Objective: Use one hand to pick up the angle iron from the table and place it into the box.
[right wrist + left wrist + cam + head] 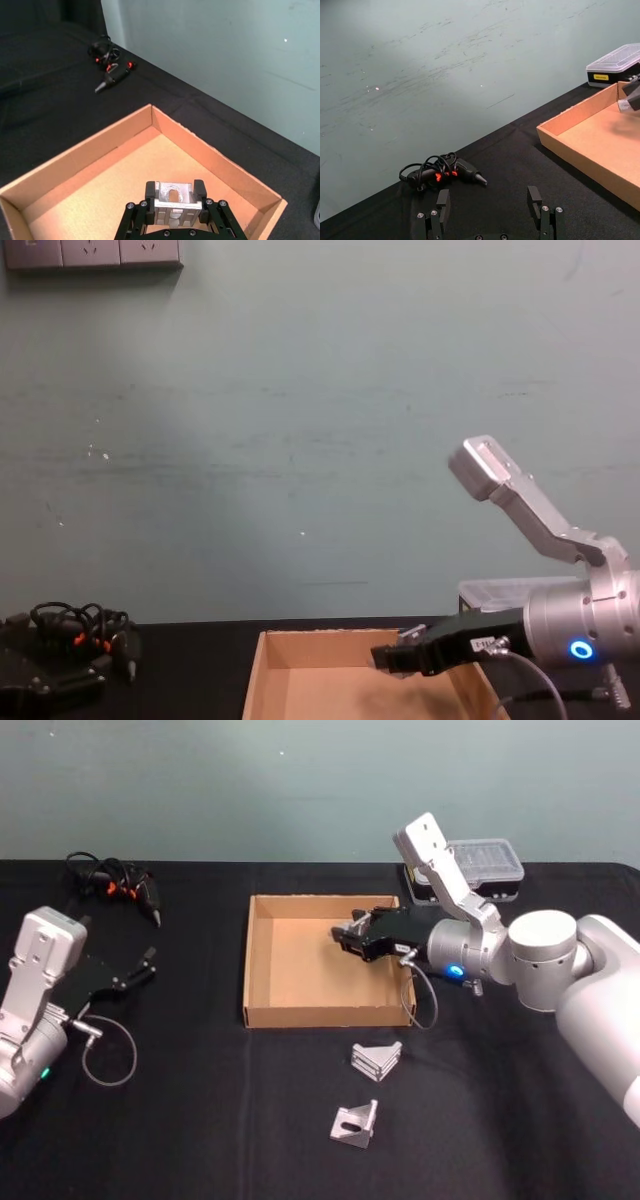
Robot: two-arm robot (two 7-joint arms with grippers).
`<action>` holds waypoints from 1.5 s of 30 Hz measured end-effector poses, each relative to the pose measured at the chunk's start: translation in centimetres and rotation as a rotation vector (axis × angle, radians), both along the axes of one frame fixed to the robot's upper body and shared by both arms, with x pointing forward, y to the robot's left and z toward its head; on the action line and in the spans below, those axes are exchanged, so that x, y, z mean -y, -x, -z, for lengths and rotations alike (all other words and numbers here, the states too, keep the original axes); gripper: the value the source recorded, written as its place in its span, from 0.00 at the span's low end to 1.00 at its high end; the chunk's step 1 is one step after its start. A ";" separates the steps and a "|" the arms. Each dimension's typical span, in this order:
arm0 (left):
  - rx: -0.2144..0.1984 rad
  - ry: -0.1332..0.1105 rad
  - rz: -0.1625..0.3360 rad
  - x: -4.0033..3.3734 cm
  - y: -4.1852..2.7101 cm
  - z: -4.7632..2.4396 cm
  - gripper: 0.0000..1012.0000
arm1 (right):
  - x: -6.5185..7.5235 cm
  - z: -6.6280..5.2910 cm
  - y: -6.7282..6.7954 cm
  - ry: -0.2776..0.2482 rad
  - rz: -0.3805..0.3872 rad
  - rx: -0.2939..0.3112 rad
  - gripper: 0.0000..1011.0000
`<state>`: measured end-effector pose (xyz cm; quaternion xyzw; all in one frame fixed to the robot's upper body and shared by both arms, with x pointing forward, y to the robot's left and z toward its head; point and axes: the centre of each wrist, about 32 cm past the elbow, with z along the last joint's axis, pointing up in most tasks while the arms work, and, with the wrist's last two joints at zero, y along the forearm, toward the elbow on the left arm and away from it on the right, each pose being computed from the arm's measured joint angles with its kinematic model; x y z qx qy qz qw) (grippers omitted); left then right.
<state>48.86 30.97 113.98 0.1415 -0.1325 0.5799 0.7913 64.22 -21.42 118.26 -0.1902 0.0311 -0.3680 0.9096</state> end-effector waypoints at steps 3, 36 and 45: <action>0.000 0.000 0.000 0.00 0.00 0.00 1.00 | -0.2 0.2 -0.1 0.009 0.003 -0.008 0.45; 0.000 0.000 0.000 0.00 0.00 0.00 1.00 | -0.3 0.6 -0.1 0.022 0.009 -0.021 0.78; 0.000 0.000 0.000 0.00 0.00 0.00 1.00 | -0.2 0.6 -0.1 0.022 0.009 -0.021 0.99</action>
